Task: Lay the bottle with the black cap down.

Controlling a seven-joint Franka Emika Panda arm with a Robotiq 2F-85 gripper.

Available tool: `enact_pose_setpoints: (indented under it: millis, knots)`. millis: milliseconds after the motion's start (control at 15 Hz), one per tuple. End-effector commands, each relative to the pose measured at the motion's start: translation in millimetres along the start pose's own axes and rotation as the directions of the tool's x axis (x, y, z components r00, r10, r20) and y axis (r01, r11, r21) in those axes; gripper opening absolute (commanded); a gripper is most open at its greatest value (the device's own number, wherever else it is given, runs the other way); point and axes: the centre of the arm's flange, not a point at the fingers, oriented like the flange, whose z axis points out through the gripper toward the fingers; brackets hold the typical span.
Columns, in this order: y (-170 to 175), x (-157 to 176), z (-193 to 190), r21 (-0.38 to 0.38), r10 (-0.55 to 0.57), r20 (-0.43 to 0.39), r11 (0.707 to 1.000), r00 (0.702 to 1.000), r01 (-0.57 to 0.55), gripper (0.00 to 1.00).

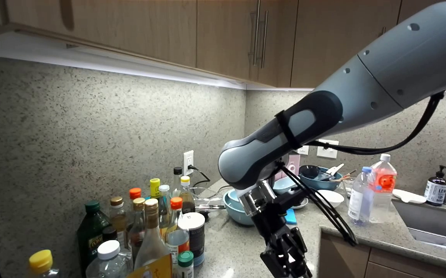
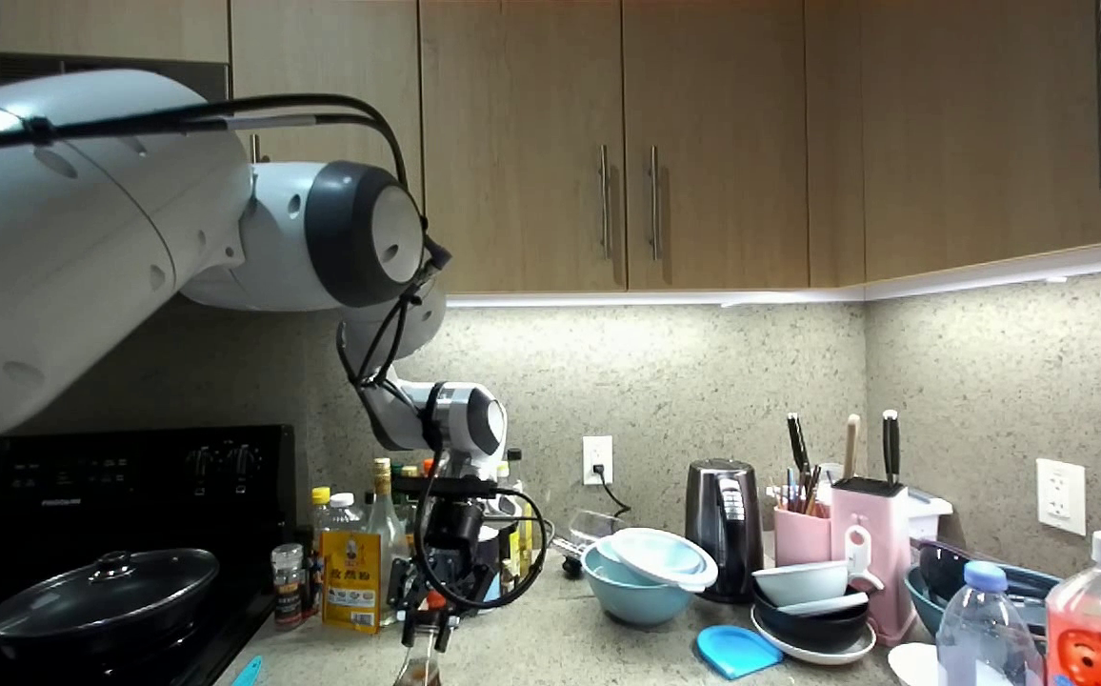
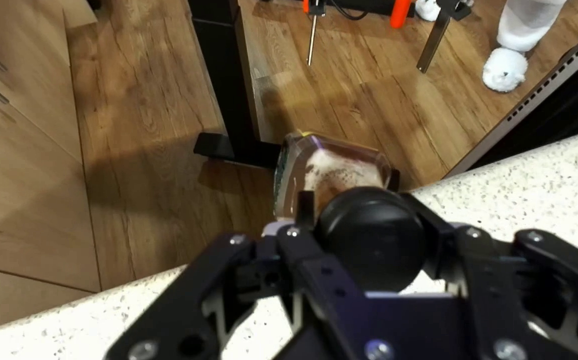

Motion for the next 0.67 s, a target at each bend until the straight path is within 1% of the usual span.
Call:
enact_pose_setpoints:
  millis: [0,267,467,600]
  knots:
    - [-9,6,-16,-0.043,-0.049,-0.053,0.998,0.997,0.046,0.19]
    - [-15,8,-21,-0.084,-0.13,-0.143,0.989,0.981,0.119,0.19]
    - [-19,9,-30,-0.103,-0.193,-0.245,0.98,0.95,0.172,0.19]
    - [-22,10,-36,-0.121,-0.229,-0.297,0.972,0.927,0.201,0.19]
